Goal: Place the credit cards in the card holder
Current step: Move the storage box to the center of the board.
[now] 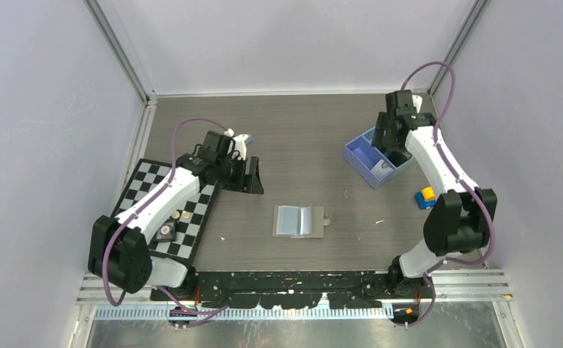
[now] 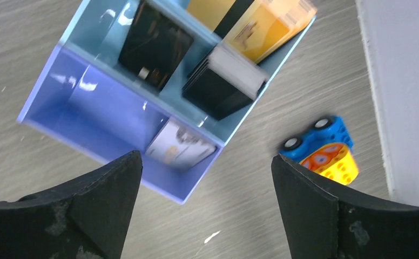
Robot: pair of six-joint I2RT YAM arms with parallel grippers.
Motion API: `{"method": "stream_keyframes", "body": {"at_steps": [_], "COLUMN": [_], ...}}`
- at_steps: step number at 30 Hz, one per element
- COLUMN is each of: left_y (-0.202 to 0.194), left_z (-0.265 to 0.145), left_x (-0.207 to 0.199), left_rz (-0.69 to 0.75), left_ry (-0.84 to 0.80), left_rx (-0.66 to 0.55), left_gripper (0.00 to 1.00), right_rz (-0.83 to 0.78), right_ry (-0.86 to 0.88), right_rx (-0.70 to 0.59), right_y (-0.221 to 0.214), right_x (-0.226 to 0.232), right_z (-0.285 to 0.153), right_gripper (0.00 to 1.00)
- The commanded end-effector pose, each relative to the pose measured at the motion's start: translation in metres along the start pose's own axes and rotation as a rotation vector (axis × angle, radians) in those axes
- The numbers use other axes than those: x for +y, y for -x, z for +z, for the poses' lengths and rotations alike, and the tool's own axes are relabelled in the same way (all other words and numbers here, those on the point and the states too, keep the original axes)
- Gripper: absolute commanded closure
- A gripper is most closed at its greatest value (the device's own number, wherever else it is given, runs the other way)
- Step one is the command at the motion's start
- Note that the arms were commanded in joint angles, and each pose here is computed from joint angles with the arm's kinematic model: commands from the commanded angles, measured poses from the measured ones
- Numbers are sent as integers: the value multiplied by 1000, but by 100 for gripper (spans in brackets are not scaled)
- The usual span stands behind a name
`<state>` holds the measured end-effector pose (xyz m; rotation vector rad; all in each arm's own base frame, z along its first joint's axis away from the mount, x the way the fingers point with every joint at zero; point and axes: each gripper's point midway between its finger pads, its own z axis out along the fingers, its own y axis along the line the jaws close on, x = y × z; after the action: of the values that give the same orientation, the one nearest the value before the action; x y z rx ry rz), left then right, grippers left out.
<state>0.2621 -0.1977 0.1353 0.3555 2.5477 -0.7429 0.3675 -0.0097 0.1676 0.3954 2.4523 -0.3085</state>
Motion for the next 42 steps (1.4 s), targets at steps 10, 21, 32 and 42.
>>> {"method": "stream_keyframes", "body": {"at_steps": [10, 21, 32, 42], "left_y": [7, 7, 6, 4], "left_z": [-3, -4, -4, -1], "left_x": [0, -1, -2, -1], "left_rz": [29, 31, 31, 23], "left_ry": [4, -2, -7, -12], "left_rx": [-9, -5, -4, 13], "left_gripper": [31, 31, 31, 31], "right_rz": [217, 444, 508, 451], "right_ry": [78, 351, 532, 442], "right_rx": [4, 122, 137, 166], "right_y": [90, 76, 51, -5], "right_x": [-79, -64, -26, 12], "right_z": [82, 142, 116, 74], "right_gripper": [5, 11, 16, 19]}}
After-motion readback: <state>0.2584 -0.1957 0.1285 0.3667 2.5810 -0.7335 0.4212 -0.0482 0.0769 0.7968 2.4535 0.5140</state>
